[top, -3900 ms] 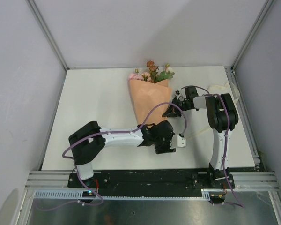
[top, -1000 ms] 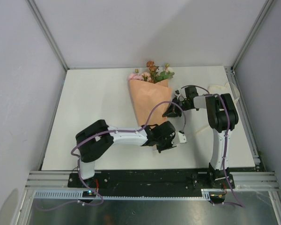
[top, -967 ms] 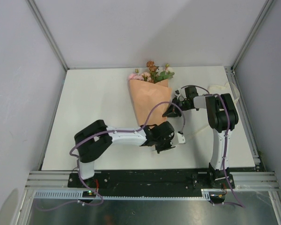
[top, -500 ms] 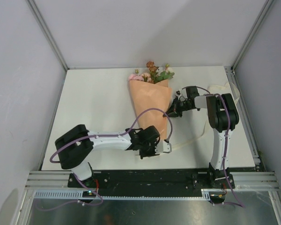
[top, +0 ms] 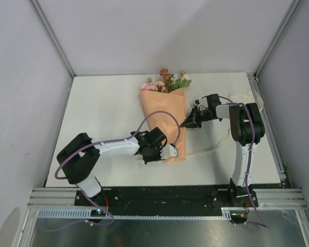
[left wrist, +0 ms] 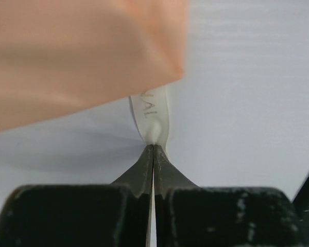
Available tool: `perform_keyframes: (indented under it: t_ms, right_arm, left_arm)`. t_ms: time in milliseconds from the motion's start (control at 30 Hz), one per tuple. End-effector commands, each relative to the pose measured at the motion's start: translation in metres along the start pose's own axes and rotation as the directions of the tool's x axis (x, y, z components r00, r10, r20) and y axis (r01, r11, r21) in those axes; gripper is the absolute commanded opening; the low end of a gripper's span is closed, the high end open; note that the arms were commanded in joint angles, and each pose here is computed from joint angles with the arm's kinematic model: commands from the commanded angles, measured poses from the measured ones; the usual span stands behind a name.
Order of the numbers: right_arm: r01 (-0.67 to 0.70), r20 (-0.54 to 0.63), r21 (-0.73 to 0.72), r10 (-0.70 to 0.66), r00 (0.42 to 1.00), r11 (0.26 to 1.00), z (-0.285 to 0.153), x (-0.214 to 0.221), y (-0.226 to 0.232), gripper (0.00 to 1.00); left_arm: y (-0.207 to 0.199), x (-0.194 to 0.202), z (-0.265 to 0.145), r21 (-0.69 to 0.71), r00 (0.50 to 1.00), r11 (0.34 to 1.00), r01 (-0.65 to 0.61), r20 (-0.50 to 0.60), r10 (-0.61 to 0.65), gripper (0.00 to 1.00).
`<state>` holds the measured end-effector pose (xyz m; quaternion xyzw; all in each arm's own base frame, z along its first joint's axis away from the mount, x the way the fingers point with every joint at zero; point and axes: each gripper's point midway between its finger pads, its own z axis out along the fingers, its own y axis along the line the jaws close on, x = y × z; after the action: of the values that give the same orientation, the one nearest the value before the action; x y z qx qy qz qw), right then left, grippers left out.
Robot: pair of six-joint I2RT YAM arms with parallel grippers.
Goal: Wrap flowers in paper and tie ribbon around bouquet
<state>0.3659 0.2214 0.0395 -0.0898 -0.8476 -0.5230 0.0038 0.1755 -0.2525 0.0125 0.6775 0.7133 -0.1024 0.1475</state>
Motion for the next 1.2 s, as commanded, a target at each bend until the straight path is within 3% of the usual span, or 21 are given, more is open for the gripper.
perform_keyframes:
  t_ms: [0,333,600,800,1167]
  right_arm:
    - [0.01,-0.021,-0.061,-0.012,1.0,0.998,-0.014,0.01,0.03,0.0]
    - [0.015,-0.039,-0.044,-0.017,0.999,0.999,-0.018,0.017,0.023,0.0]
    - [0.031,-0.023,-0.016,-0.032,0.999,0.999,-0.02,0.015,0.011,0.0]
    - [0.028,-0.019,-0.011,-0.028,0.999,1.0,-0.014,0.016,0.003,0.0]
    - [0.024,-0.046,-0.002,-0.024,0.999,1.0,0.004,0.032,-0.005,0.0]
  left_arm:
    - [0.027,0.056,-0.002,-0.05,0.985,0.997,0.055,-0.161,-0.062,0.0]
    - [0.115,0.104,-0.019,-0.176,0.911,0.919,0.353,-0.159,-0.38,0.0]
    - [0.145,0.168,-0.071,-0.278,0.909,0.922,0.269,-0.244,-0.339,0.0]
    - [0.163,0.232,-0.104,-0.348,0.853,0.889,0.299,-0.321,-0.412,0.0]
    - [0.21,0.307,-0.163,-0.483,0.77,0.812,0.327,-0.362,-0.526,0.0]
